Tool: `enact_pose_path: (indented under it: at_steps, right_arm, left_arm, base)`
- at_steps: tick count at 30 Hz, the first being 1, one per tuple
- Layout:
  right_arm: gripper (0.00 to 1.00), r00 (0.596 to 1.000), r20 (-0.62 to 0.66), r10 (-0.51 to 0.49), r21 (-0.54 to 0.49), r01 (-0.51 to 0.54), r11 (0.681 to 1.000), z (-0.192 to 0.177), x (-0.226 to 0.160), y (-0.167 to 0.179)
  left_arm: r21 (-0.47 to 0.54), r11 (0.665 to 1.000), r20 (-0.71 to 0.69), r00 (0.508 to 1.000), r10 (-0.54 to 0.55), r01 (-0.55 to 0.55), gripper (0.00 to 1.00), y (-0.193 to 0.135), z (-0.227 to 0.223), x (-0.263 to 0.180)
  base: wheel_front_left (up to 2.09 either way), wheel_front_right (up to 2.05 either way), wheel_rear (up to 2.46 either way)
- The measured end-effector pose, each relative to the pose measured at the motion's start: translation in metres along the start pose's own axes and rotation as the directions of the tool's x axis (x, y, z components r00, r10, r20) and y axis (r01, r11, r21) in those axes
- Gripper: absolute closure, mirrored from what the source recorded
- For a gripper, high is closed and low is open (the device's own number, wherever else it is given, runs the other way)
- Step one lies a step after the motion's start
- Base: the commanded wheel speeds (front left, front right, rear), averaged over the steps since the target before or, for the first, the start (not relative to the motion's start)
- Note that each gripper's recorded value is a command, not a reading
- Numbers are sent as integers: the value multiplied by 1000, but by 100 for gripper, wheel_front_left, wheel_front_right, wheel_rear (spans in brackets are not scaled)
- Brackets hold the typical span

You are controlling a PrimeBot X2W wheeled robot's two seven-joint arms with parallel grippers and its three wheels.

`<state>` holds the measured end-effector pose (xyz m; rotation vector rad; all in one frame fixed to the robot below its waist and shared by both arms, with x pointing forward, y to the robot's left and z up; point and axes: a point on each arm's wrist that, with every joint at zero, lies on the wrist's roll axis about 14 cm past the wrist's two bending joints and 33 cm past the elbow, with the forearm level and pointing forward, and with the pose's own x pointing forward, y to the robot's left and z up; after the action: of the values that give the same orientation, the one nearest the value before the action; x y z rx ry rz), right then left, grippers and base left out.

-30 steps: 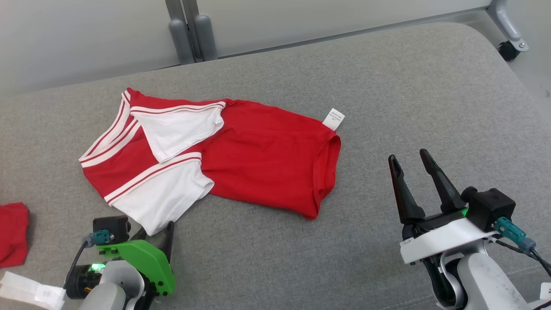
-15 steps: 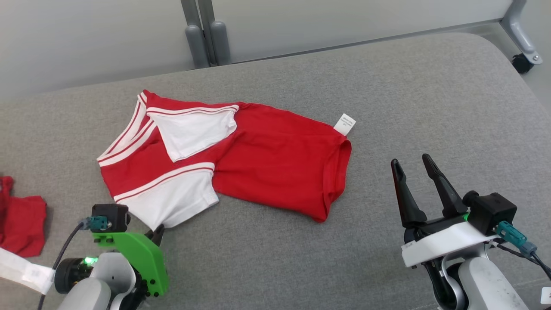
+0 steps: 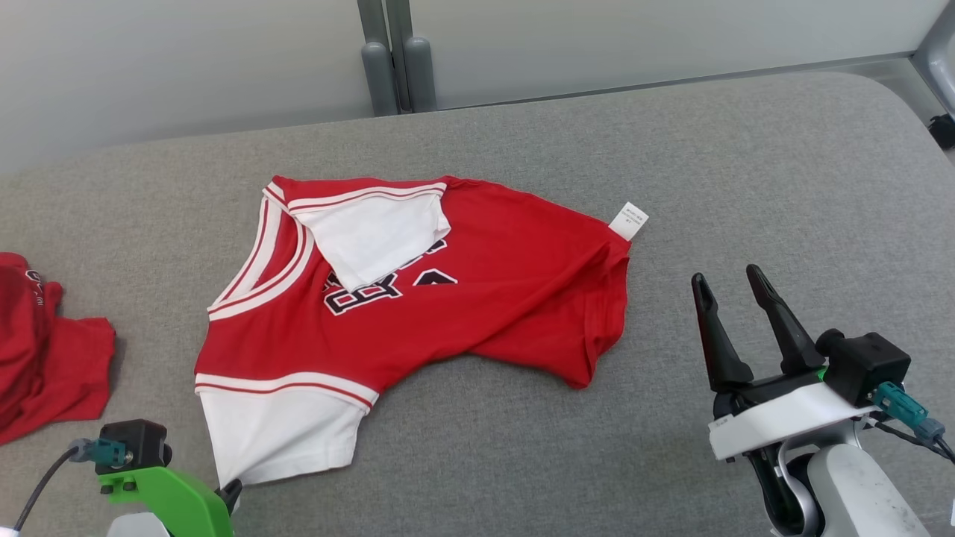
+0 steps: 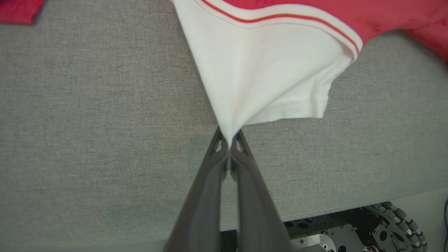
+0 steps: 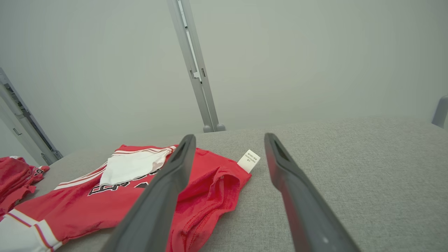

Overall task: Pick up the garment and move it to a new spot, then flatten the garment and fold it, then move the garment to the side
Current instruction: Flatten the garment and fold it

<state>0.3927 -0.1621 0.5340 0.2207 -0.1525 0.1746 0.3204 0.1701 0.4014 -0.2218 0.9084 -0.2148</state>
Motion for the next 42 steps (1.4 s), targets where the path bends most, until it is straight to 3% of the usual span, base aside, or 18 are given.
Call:
enact_pose_path:
  at_steps: [2,3,4,5,8,12,16,23,30,34,42]
  right_arm:
    - [0,1000,-1,1,-7,-1,1000,0,0,-1]
    - [0,1000,-2,1,-9,-1,1000,0,0,-2]
    - [0,1000,-3,2,-10,-2,1000,0,0,-2]
    - [0,1000,-4,4,-10,-4,1000,0,0,-2]
    - [0,1000,-6,9,-12,-9,1000,0,-1,0]
    - [0,1000,-6,16,-17,-16,1000,1,-3,1]
    - [0,1000,-4,21,-18,-21,1000,3,-6,3]
    - [0,998,-50,43,-21,-44,999,-11,-7,7]
    - [0,960,-273,71,-8,-76,997,-53,20,10]
    - [0,901,-428,73,-4,-83,997,-81,36,11]
    - [0,826,-557,94,10,-106,994,-110,60,21]
  left_arm:
    - [-20,1000,-10,1000,18,-18,98,6,-4,0]
    - [-23,999,-20,999,26,-26,73,9,-8,0]
    - [-30,999,-30,999,34,-35,27,12,-12,1]
    - [-36,998,-33,999,41,-42,0,14,-15,3]
    - [-26,998,-2,999,54,-54,0,17,-17,6]
    - [3,996,185,979,82,-84,0,18,15,3]
    - [18,993,387,916,102,-119,0,15,48,-10]
    - [73,994,555,831,32,-87,0,-11,73,-23]
    - [87,996,543,840,-26,-26,0,-33,70,-12]
    - [77,996,523,852,-8,-38,0,-26,66,-7]
    - [39,997,490,871,43,-71,0,-9,56,1]
  base:
    - [0,0,0]
    - [0,0,0]
    - [0,0,0]
    - [0,0,0]
    - [0,0,0]
    - [0,0,0]
    - [0,0,0]
    - [0,0,0]
    - [0,0,0]
    - [0,0,0]
    - [0,0,0]
